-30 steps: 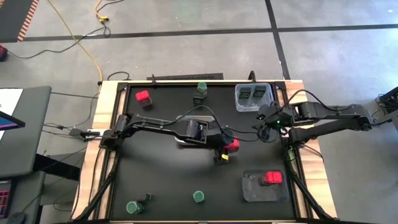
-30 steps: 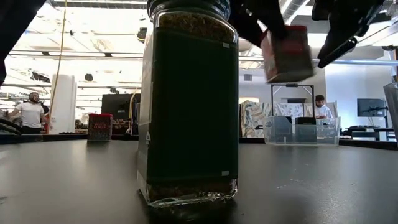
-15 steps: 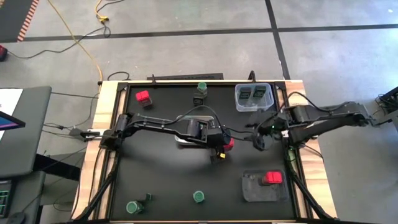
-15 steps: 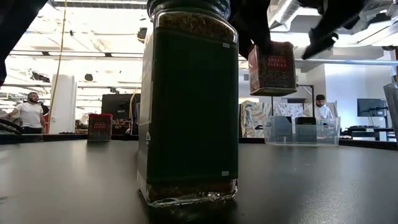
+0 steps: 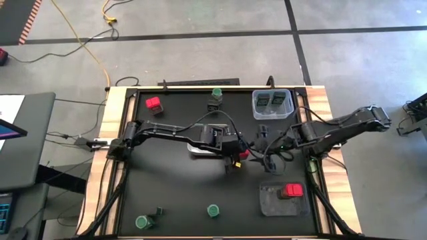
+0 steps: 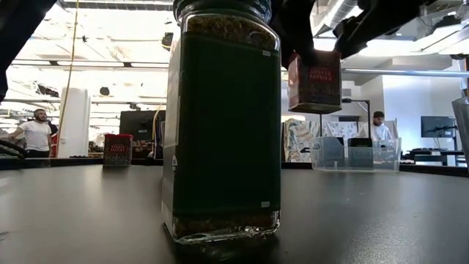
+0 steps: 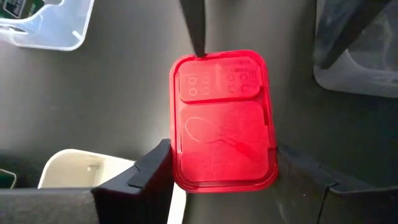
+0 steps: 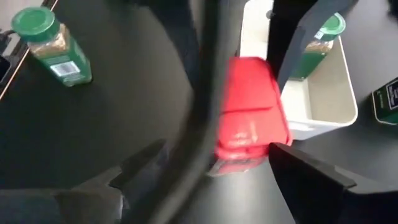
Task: Sort spices by type
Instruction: Put the bottom red seasoning can into the black bin
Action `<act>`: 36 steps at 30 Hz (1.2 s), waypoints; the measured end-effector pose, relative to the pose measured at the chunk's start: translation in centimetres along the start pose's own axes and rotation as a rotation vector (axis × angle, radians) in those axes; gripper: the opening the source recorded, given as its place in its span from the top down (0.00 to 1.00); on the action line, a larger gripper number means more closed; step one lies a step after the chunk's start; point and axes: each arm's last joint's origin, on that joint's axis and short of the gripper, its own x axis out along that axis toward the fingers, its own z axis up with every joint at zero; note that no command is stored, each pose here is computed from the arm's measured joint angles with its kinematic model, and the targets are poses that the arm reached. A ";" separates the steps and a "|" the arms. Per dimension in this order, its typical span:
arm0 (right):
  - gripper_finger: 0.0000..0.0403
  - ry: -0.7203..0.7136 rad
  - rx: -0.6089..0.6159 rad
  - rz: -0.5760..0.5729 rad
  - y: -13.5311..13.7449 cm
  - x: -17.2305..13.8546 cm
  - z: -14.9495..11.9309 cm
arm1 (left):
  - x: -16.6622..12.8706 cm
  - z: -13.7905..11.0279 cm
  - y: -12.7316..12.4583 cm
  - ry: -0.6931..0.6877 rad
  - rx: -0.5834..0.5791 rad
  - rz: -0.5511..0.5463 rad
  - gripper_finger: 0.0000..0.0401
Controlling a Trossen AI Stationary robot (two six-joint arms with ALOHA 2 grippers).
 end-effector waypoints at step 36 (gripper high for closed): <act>0.23 -0.070 -0.068 -0.035 -0.9 2.4 1.1 | 0.0 -0.2 -0.3 0.010 -0.006 -0.001 0.47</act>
